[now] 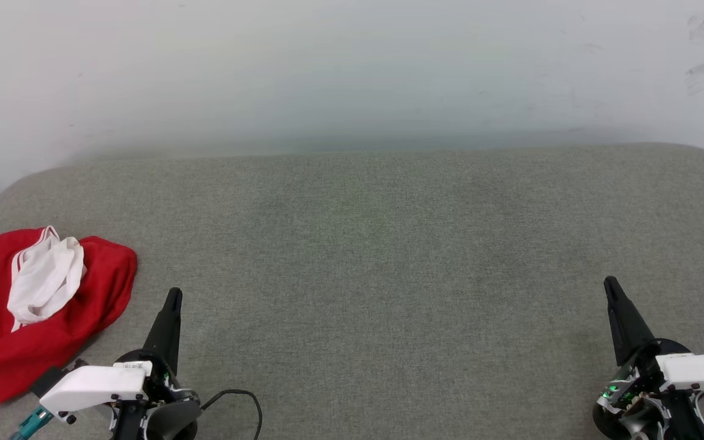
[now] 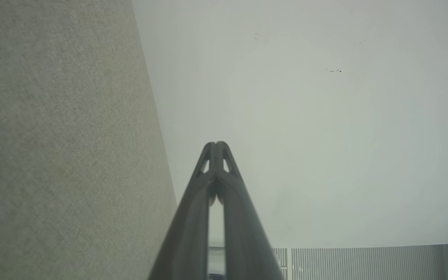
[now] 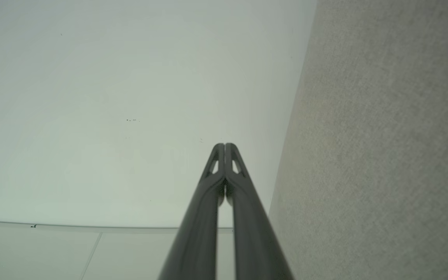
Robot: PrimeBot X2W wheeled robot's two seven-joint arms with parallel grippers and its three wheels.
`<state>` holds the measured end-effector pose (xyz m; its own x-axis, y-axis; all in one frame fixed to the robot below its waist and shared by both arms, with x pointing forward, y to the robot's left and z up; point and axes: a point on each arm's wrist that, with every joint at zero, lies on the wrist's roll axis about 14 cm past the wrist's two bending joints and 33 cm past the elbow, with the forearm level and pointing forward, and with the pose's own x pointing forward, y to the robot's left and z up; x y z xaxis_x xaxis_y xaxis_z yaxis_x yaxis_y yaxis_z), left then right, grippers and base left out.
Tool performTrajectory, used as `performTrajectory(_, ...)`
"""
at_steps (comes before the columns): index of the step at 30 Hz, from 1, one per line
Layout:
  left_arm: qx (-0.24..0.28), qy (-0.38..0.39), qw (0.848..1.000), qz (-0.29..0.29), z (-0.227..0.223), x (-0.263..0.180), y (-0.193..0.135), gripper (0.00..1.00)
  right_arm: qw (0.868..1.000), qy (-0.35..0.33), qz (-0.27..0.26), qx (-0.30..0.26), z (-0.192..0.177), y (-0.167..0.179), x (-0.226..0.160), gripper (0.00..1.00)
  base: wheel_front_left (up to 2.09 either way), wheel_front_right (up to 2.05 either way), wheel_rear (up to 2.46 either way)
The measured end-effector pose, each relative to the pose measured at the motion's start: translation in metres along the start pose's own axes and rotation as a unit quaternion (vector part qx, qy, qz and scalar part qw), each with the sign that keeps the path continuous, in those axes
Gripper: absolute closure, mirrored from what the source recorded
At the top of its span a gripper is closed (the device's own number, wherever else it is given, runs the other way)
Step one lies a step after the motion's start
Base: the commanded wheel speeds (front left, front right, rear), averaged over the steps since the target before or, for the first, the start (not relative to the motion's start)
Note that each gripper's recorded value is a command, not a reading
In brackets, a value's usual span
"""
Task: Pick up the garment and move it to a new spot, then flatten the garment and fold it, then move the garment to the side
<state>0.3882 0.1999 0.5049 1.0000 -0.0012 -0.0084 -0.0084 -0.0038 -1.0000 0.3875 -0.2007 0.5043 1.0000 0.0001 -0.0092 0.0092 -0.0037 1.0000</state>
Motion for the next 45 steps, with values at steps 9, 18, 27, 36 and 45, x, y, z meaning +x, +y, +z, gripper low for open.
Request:
performTrajectory(9, 0.0, 0.0, 1.0, 0.0, 0.0, 0.0, 0.0, 1.0, 1.0, 0.0, 0.0, 0.0, 0.0, 0.0, 0.0, 1.0, 0.0, 0.0, 0.0)
performTrajectory(18, 0.0, 0.0, 1.0, 0.0, 0.0, 0.0, 0.0, 1.0, 1.0, 0.0, 0.0, 0.0, 0.0, 0.0, 0.0, 1.0, 0.0, 0.0, 0.0)
performTrajectory(27, 0.0, 0.0, 1.0, 0.0, 0.0, 0.0, 0.0, 1.0, 1.0, 0.0, 0.0, 0.0, 0.0, 0.0, 0.0, 1.0, 0.0, 0.0, 0.0)
performTrajectory(36, 0.0, 0.0, 1.0, 0.0, 0.0, 0.0, 0.0, 1.0, 1.0, 0.0, 0.0, 0.0, 0.0, 0.0, 0.0, 1.0, 0.0, 0.0, 0.0)
performTrajectory(45, 0.0, 0.0, 1.0, 0.0, 0.0, 0.0, -0.0001, 1.0, 1.0, 0.0, 0.0, 0.0, -0.0001, 0.0001, 0.0, 1.0, 0.0, 0.0, 0.0)
